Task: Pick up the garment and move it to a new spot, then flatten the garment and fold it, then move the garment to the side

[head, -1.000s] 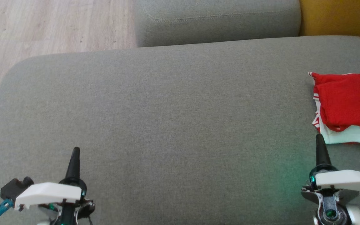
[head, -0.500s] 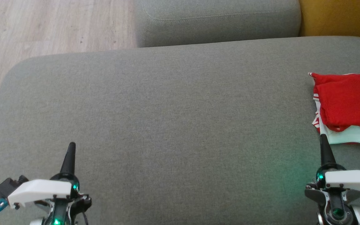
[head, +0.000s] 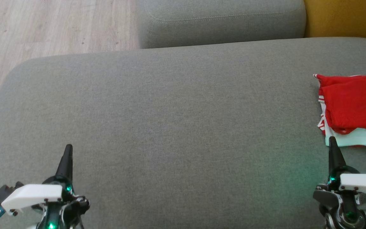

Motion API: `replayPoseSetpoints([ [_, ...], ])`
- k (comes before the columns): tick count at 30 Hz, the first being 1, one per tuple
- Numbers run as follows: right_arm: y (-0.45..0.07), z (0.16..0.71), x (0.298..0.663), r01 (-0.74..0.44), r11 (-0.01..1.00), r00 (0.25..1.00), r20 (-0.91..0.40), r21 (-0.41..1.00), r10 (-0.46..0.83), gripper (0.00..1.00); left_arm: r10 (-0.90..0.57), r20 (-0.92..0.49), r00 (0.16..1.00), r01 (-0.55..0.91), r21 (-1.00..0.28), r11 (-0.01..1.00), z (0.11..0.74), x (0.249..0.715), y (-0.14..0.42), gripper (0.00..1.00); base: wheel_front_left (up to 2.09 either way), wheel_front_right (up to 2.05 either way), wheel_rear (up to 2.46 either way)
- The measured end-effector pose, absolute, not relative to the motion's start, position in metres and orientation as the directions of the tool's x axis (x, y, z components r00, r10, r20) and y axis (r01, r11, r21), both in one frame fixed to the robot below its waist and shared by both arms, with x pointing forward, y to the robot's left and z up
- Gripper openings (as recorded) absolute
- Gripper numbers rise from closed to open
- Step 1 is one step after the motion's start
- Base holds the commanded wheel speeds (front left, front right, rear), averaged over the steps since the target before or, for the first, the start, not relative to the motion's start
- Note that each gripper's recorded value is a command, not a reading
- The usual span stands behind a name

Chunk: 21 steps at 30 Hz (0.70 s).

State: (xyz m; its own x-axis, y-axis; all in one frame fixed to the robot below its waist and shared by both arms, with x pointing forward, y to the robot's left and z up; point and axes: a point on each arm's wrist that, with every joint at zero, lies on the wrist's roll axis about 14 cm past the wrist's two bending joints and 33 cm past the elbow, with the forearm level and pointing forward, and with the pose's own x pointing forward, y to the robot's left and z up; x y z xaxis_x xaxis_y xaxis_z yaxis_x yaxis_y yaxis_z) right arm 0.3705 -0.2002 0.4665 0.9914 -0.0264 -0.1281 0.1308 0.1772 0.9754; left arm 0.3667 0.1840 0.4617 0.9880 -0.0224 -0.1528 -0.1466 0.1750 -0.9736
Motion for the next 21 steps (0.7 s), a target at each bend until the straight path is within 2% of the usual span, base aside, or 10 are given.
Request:
replayPoseSetpoints([
  [16,-0.205,0.473,0.371,0.102,0.005,0.994,-0.101,0.995,-0.027,0.0,-0.02,-0.108,0.994,-0.108,-0.994,0.013,0.472,0.372,0.19,0.0,0.0,0.0,0.0],
  [21,-0.206,0.474,0.372,0.097,-0.01,0.995,-0.097,0.995,-0.03,0.0,-0.023,-0.107,0.994,-0.107,-0.994,0.0,0.473,0.372,0.19,0.0,0.0,0.0,0.0],
])
